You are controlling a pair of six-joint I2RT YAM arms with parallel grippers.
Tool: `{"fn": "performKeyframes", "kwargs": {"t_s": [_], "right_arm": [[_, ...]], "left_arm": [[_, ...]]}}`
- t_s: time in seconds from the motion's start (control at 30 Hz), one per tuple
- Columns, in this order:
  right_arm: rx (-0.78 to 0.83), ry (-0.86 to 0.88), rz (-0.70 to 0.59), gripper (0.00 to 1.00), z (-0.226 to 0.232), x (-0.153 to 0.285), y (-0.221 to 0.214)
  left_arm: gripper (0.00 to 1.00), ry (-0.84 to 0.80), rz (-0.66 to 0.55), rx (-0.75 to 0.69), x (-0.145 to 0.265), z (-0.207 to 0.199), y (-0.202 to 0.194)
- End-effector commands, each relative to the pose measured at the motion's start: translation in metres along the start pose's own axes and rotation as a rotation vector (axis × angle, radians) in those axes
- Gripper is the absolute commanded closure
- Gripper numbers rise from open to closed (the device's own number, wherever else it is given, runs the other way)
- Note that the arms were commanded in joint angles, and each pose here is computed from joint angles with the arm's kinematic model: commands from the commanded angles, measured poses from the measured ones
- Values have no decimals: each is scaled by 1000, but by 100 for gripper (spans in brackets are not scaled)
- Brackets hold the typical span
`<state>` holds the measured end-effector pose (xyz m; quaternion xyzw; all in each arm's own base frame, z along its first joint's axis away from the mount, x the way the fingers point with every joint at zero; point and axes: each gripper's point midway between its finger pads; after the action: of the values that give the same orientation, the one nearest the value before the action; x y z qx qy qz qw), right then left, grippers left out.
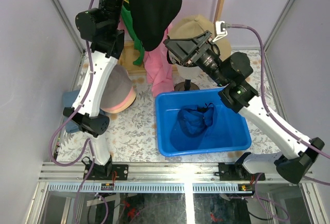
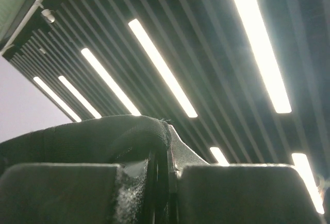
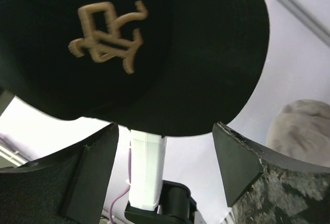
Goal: Stack the hats
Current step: Stack the hat on the hat.
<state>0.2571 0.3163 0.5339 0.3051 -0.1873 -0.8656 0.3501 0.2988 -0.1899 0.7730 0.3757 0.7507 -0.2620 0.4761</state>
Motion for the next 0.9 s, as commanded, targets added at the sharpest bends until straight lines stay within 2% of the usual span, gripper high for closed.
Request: {"fn": "performKeyframes", "kwargs": {"t_s": [0.0, 0.2, 0.43, 0.87], "right_arm": [[-111, 146, -20, 19, 29, -8, 8], [-158, 188, -36, 19, 25, -13, 8], [-189, 235, -30, 19, 27, -18, 6], [-243, 265, -12, 20, 18, -12, -4]], "left_arm": [[100, -145, 6, 58, -2, -42, -15], [100, -199, -31, 182, -3, -36, -20], [100, -229, -94, 244, -6, -30, -23], [100, -277, -161, 244, -7, -30, -22]]}}
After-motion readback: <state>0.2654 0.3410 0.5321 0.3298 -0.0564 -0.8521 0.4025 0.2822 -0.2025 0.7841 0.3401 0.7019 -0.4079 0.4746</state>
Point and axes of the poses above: each gripper's point midway between its finger pads, its own x axis back along the fingers, its own z axis along the line the jaws close on, y = z × x, and after that the axes turned 3 degrees about x, right-handed
